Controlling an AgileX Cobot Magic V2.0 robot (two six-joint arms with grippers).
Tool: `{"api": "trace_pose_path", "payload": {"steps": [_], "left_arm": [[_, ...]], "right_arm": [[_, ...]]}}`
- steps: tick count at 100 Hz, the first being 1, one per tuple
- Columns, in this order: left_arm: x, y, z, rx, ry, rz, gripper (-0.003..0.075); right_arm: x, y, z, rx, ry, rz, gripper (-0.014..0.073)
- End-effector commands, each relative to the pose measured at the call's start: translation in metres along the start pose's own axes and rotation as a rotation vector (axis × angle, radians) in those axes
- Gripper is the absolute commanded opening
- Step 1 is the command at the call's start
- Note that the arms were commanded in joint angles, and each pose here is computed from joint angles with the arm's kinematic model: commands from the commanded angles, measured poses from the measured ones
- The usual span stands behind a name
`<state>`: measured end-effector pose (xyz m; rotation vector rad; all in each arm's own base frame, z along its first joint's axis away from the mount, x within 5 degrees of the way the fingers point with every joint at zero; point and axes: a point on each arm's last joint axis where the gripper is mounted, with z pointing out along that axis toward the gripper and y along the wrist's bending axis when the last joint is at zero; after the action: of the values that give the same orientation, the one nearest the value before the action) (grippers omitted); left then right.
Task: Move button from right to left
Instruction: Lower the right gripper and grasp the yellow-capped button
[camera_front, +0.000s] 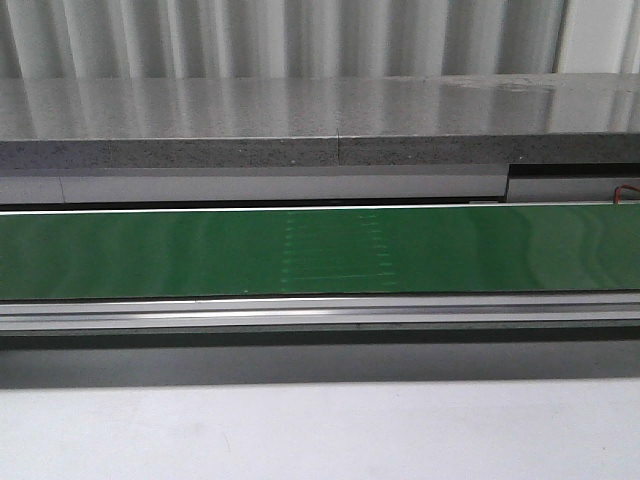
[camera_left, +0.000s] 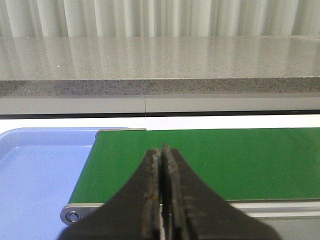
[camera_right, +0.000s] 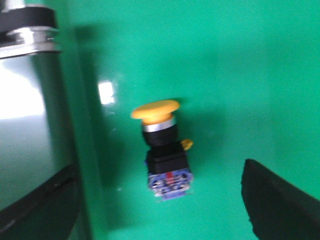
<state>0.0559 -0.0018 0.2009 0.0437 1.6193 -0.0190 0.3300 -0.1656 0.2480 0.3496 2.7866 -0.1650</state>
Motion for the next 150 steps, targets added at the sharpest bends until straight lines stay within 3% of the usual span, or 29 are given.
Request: {"api": "trace_pose_path", "payload": {"steps": [1, 63, 73, 92, 100, 122, 150], "left_arm": [[-0.001, 0.000, -0.002, 0.003, -0.093, -0.015, -0.0020], [-0.001, 0.000, -0.002, 0.003, -0.093, -0.015, -0.0020], [-0.001, 0.000, -0.002, 0.003, -0.093, -0.015, -0.0020], [-0.001, 0.000, -0.002, 0.003, -0.093, -0.015, -0.0020], [-0.001, 0.000, -0.002, 0.003, -0.093, -0.015, -0.0020], [-0.001, 0.000, -0.002, 0.003, -0.093, -0.015, -0.0020], [-0.001, 0.000, -0.002, 0.003, -0.093, -0.015, -0.0020]], "right_arm": [[-0.007, -0.014, -0.018, 0.030, -0.076, 0.005, 0.0646], [-0.002, -0.020, 0.063, -0.059, 0.080, -0.011, 0.0640], [-0.001, -0.020, 0.068, -0.060, 0.086, -0.011, 0.0557], [0.000, -0.019, 0.075, -0.073, 0.104, 0.000, 0.0279], [-0.005, -0.019, 0.069, -0.085, 0.085, 0.017, 0.0231], [-0.028, -0.011, 0.020, -0.190, 0.018, 0.077, 0.0230], [-0.026, 0.015, -0.047, -0.253, -0.073, 0.064, 0.0230]]}}
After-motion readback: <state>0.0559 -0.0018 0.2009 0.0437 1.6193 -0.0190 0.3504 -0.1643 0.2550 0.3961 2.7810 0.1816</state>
